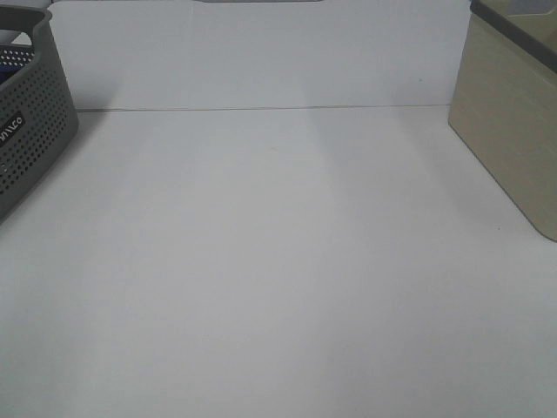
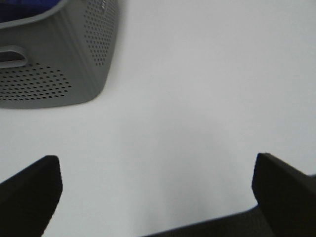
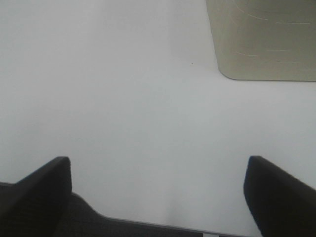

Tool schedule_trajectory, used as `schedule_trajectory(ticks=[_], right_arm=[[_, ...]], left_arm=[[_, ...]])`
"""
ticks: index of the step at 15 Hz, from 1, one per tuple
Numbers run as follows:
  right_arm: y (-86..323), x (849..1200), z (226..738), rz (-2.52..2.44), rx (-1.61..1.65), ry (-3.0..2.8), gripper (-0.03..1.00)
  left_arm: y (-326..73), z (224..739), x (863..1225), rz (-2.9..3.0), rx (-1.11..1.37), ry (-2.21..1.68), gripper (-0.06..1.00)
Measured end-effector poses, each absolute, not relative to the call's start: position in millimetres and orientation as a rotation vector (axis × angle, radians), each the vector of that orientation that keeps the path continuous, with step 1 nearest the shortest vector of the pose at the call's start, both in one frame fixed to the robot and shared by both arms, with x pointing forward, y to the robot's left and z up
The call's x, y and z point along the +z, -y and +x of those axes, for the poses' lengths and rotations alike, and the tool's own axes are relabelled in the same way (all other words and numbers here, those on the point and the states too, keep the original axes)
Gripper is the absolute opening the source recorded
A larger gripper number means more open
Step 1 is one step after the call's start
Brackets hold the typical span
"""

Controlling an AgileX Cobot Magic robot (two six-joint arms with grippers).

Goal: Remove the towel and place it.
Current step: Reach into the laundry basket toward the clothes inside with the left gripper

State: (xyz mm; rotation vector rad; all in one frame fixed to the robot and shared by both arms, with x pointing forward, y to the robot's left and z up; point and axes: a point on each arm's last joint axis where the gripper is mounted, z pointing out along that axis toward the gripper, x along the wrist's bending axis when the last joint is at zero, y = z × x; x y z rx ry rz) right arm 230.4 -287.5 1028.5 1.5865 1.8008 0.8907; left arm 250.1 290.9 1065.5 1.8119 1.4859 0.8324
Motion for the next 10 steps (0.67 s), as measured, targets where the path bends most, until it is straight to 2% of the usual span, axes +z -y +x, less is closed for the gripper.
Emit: schedule_trajectory(ticks=[5, 10], right_arm=[[287.5, 1028.5, 230.4, 1.587, 0.891, -1.801, 0.91], [287.5, 1028.5, 230.4, 1.587, 0.891, -1.801, 0.91]], left_arm=[[-294.1, 278.1, 1088.1, 2.061, 0.749, -1.486, 0.99], [-306.5, 302.1, 1105.7, 2.256, 0.843, -1.471, 0.99]])
